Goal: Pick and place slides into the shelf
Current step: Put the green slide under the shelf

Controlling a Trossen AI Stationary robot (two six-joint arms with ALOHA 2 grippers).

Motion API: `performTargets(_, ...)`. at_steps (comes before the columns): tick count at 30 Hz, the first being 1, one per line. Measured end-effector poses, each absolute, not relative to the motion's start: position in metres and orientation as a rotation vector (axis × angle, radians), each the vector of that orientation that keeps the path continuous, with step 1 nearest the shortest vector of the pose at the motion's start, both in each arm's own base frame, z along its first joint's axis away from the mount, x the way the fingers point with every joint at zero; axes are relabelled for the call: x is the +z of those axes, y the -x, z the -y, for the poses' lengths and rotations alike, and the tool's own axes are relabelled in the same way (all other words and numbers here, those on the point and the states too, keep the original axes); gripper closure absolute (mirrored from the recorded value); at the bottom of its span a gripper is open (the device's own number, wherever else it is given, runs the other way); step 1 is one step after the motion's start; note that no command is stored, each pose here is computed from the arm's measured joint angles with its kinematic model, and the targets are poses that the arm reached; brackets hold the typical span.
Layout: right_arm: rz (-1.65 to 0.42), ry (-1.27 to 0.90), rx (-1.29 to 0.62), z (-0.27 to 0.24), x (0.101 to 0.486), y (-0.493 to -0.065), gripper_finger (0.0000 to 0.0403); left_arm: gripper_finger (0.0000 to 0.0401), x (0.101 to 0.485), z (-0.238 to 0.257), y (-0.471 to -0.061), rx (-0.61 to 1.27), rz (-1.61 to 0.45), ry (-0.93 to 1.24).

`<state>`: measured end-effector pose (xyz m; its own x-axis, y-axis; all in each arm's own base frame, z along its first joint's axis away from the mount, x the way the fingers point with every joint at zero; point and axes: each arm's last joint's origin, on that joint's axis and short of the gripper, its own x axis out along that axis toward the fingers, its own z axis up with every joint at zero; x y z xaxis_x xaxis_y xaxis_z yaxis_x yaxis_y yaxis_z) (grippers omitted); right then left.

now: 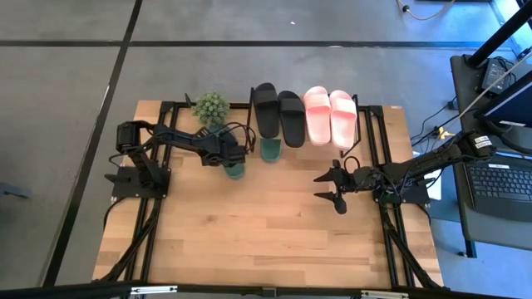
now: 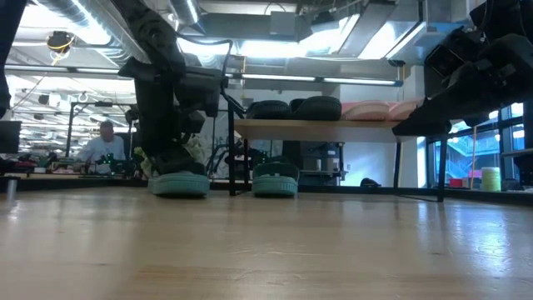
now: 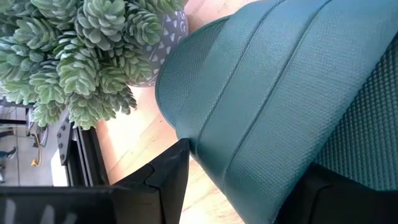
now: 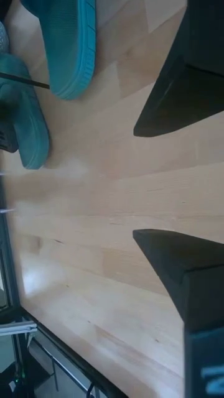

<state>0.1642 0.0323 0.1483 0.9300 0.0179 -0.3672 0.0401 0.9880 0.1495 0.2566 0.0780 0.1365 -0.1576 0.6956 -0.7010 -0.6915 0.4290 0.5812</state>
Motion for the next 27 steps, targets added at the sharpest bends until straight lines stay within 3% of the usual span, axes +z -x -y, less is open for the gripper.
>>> performTargets(13, -0.380, -0.147, -0.010, -0.032, 0.148, -0.164, 0.0147, 0.0231, 0.136, -0.080, -0.258, 1.224, -1.211, 0.004)
performTargets(17, -0.380, -0.143, -0.009, -0.032, 0.148, -0.164, 0.0147, 0.0280, 0.137, -0.079, -0.258, 1.221, -1.210, -0.001)
performTargets(22, -0.381, -0.141, -0.008, -0.032, 0.148, -0.164, 0.0147, 0.0378, 0.137, -0.077, -0.258, 1.211, -1.213, -0.019)
performTargets(27, -0.381, -0.125, -0.005, -0.032, 0.148, -0.164, 0.0147, 0.0389, 0.143, -0.069, -0.262, 1.164, -1.235, -0.012)
